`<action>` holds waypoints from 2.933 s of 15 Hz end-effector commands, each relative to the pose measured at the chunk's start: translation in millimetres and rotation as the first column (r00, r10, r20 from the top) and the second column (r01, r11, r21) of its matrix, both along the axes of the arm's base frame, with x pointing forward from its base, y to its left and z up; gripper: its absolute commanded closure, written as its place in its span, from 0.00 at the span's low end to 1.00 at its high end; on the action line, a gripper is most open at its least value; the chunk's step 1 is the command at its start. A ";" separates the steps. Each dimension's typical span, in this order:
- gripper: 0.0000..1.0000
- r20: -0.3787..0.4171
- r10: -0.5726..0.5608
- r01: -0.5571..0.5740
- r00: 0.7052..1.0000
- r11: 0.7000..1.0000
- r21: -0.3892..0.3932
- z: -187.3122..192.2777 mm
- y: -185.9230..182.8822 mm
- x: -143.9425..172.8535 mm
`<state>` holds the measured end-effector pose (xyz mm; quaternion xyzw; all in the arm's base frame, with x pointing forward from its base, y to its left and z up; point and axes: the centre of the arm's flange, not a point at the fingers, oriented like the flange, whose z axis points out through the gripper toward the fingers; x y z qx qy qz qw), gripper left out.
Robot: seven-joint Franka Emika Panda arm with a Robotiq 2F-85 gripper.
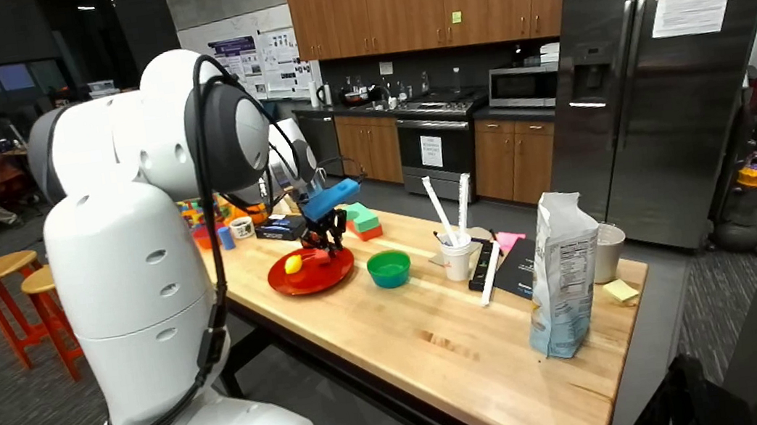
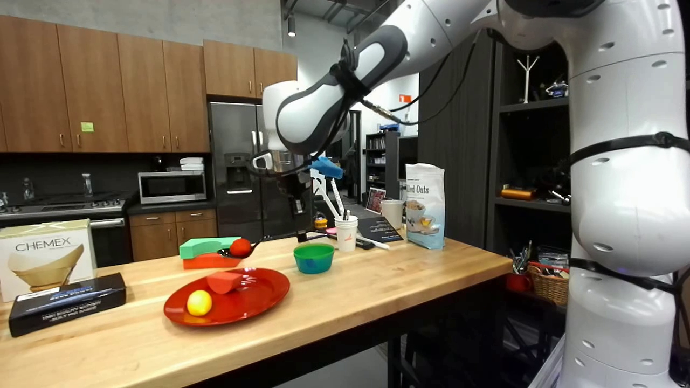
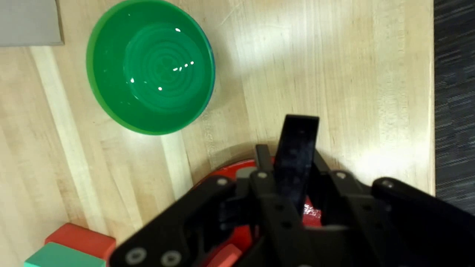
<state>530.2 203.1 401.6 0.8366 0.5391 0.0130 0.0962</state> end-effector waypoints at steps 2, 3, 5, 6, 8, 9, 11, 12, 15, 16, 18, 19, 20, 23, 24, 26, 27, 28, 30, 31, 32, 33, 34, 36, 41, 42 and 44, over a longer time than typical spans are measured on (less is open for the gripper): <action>0.94 -0.002 -0.027 0.026 1.000 0.998 -0.052 15.9 -22.9 -25.6; 0.94 -0.013 -0.035 0.034 0.999 0.997 -0.064 15.1 -26.5 -28.4; 0.94 -0.034 -0.055 0.052 0.998 0.996 -0.075 11.5 -35.3 -34.2; 0.94 -0.040 -0.066 0.063 0.997 0.995 -0.082 9.2 -40.3 -36.5; 0.94 -0.044 -0.093 0.089 0.995 0.992 -0.085 5.1 -49.8 -39.0; 0.94 -0.046 -0.110 0.105 0.993 0.991 -0.085 2.3 -55.8 -39.7; 0.94 -0.050 -0.141 0.136 0.989 0.987 -0.089 -2.1 -66.4 -40.6; 0.94 -0.053 -0.154 0.149 0.987 0.985 -0.087 -3.7 -71.5 -40.8; 0.94 -0.051 -0.205 0.200 0.977 0.975 -0.093 -5.9 -90.6 -42.1; 0.94 -0.049 -0.222 0.216 0.974 0.972 -0.094 -6.0 -96.4 -42.6; 0.94 -0.038 -0.255 0.250 0.966 0.963 -0.098 -3.4 -108.3 -43.8; 0.94 -0.033 -0.270 0.266 0.962 0.959 -0.100 -2.1 -113.4 -44.1; 0.94 -0.027 -0.284 0.279 0.959 0.954 -0.104 -1.0 -118.5 -44.9; 0.94 -0.014 -0.316 0.312 0.949 0.942 -0.125 -0.4 -129.2 -45.2; 0.94 -0.011 -0.325 0.321 0.946 0.938 -0.130 -1.0 -132.2 -45.3; 0.94 -0.003 -0.343 0.340 0.939 0.931 -0.133 -3.2 -136.3 -44.5; 0.94 -0.004 -0.351 0.347 0.936 0.928 -0.134 -5.0 -137.4 -44.1; 0.94 -0.003 -0.358 0.355 0.934 0.926 -0.132 -7.4 -137.6 -43.1; 0.94 -0.008 -0.368 0.364 0.930 0.922 -0.130 -11.3 -137.3 -41.6; 0.94 -0.012 -0.374 0.369 0.927 0.920 -0.128 -12.8 -137.5 -41.4; 0.94 -0.015 -0.379 0.374 0.925 0.919 -0.127 -13.7 -137.8 -41.4; 0.94 -0.021 -0.388 0.383 0.921 0.915 -0.125 -14.6 -138.9 -41.9; 0.94 -0.024 -0.396 0.390 0.918 0.913 -0.122 -15.2 -139.6 -42.4; 0.94 -0.035 -0.412 0.406 0.911 0.907 -0.111 -16.3 -141.7 -43.0; 0.94 -0.068 -0.445 0.439 0.893 0.895 -0.078 -21.0 -144.0 -41.0; 0.94 -0.072 -0.452 0.447 0.889 0.891 -0.073 -22.3 -144.3 -40.3; 0.94 -0.076 -0.463 0.459 0.883 0.886 -0.064 -24.8 -145.0 -37.2</action>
